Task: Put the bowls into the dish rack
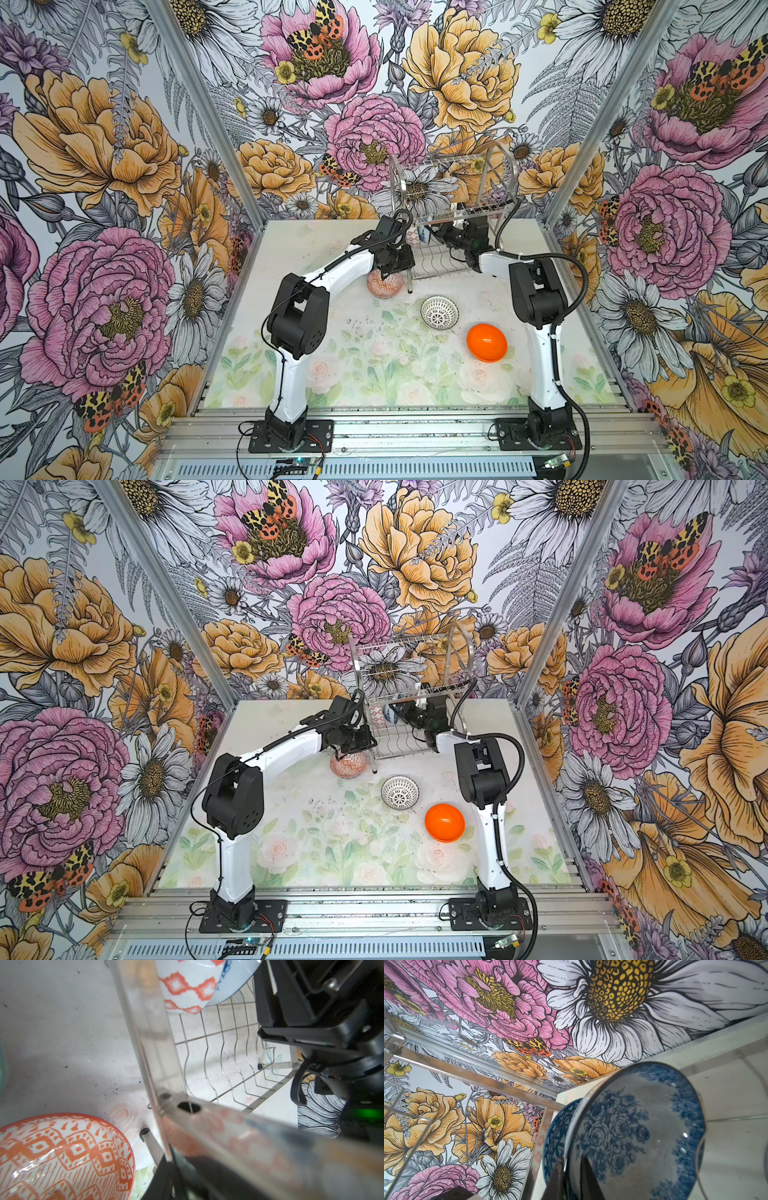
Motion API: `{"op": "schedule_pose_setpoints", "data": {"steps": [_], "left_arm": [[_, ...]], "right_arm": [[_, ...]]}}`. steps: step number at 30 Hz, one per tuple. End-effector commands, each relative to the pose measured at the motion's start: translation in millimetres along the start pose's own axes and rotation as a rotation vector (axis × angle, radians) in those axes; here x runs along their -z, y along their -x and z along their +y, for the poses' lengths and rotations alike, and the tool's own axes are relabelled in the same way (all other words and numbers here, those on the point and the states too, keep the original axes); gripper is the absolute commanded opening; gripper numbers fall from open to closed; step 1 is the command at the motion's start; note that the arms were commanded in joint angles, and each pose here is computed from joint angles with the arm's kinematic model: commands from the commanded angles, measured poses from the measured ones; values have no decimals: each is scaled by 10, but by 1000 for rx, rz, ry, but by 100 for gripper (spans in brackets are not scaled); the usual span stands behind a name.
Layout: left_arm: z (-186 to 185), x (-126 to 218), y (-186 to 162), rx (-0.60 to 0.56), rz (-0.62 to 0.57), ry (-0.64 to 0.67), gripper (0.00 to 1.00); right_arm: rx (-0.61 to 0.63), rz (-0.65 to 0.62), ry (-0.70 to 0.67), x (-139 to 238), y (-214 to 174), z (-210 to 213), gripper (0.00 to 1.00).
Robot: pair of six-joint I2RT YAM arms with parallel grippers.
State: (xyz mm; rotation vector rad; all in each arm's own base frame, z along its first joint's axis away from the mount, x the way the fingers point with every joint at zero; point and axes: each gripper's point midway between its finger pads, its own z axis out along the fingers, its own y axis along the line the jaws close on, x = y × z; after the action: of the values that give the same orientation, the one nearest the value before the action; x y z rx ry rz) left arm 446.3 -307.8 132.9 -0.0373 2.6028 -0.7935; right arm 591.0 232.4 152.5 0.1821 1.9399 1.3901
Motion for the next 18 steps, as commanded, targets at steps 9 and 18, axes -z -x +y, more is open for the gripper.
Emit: {"op": "schedule_pose_setpoints", "data": {"steps": [9,18], "left_arm": [[633,-157,-360,165,146,186,17],[596,-174,-387,162,148,187,17]], "right_arm": [[-142,172,-183,112,-634,-590,17],[-119,200,-225,207,-735,-635,17]]}}
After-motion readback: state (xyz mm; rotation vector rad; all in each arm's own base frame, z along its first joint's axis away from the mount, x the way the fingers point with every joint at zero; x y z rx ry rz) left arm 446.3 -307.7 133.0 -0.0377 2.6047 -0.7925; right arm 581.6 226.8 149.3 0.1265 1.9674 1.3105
